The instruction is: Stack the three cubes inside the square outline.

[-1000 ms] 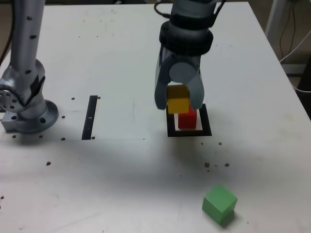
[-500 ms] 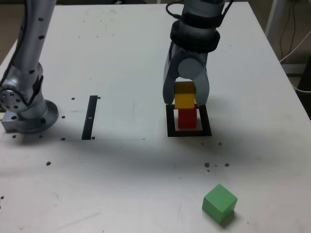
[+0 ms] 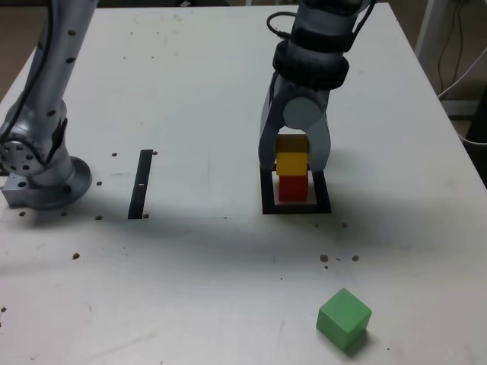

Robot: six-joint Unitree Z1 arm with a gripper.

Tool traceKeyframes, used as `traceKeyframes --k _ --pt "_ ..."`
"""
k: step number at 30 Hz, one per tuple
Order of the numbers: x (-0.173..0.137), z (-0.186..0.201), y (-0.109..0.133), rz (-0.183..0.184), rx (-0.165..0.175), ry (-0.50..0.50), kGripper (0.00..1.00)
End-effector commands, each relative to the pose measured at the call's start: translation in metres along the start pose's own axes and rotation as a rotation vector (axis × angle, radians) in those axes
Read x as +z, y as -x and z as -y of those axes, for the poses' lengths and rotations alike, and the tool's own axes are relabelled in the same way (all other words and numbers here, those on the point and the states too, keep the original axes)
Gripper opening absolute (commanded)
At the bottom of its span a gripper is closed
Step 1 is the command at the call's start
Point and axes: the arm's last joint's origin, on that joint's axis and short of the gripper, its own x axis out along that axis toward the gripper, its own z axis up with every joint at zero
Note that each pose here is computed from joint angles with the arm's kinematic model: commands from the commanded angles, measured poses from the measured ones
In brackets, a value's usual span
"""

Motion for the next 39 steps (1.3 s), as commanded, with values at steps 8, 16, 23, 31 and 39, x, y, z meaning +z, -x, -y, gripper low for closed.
traceKeyframes --k 8,16,23,31,39 --pt "0.006 -0.002 -0.009 -0.011 -0.008 0.000 0.39" --pt "0.008 -0.002 -0.013 -0.009 -0.007 -0.007 0.84" --pt "0.007 -0.002 -0.014 -0.010 -0.006 -0.009 0.98" --pt "-0.001 -0.001 -0.005 0.007 0.010 -0.009 0.99" --pt "-0.022 0.002 0.024 0.044 0.059 -0.003 0.99"
